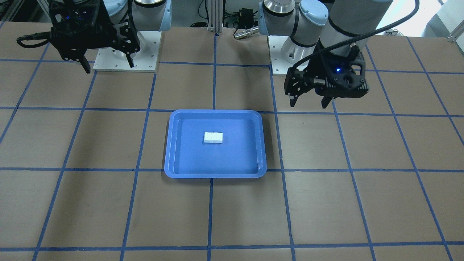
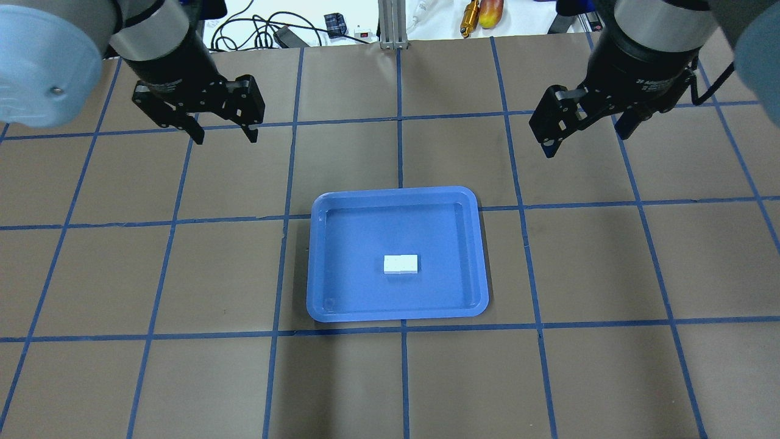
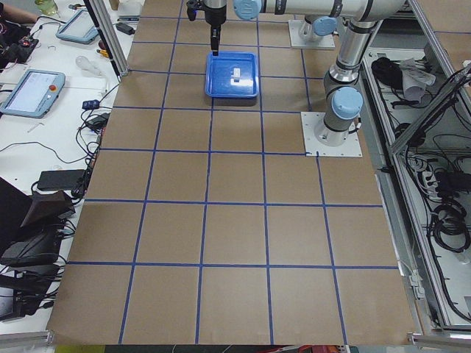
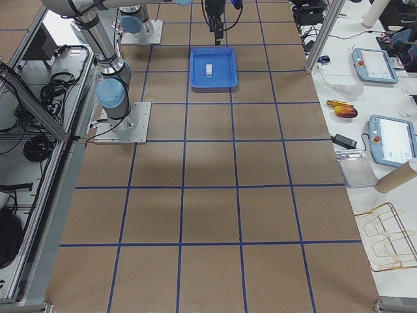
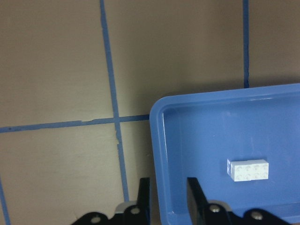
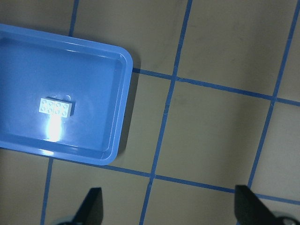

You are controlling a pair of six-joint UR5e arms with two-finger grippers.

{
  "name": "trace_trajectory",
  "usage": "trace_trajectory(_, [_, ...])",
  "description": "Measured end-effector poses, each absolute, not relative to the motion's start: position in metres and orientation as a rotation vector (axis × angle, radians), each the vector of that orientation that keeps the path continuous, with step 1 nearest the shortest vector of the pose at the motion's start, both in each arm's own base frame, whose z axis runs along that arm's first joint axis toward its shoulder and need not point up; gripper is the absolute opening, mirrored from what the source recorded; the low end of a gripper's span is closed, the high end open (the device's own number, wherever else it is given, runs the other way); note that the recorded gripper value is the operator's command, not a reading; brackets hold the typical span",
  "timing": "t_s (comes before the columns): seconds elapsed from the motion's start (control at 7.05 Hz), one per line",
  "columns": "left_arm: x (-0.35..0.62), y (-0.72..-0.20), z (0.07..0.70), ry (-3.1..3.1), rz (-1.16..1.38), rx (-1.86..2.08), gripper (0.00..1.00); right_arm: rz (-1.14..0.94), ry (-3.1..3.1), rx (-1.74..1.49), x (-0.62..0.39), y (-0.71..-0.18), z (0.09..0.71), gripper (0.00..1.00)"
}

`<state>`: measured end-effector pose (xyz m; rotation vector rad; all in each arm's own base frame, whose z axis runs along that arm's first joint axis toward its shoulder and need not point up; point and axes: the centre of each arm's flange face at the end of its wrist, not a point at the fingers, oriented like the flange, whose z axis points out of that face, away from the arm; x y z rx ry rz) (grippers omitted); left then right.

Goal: Assemble white blocks and place on blue tray

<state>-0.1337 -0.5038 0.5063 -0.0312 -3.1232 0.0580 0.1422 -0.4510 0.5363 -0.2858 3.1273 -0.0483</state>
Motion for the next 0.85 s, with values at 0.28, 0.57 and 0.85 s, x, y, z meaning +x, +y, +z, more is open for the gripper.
trace_trajectory(0.28, [-0.106,-0.479,0.533,-3.121,0.071,-0.017,1.0,-0.054,3.142,-0.166,0.134,-0.449,0.547,1.0])
trace_trajectory(0.57, [-0.103,-0.467,0.538,-3.118,0.061,-0.018,1.0,-0.112,3.135,-0.151,0.133,-0.439,0.562,1.0])
trace_trajectory(0.85, [-0.104,-0.472,0.54,-3.118,0.057,-0.017,1.0,-0.178,3.126,-0.142,0.132,-0.44,0.568,1.0])
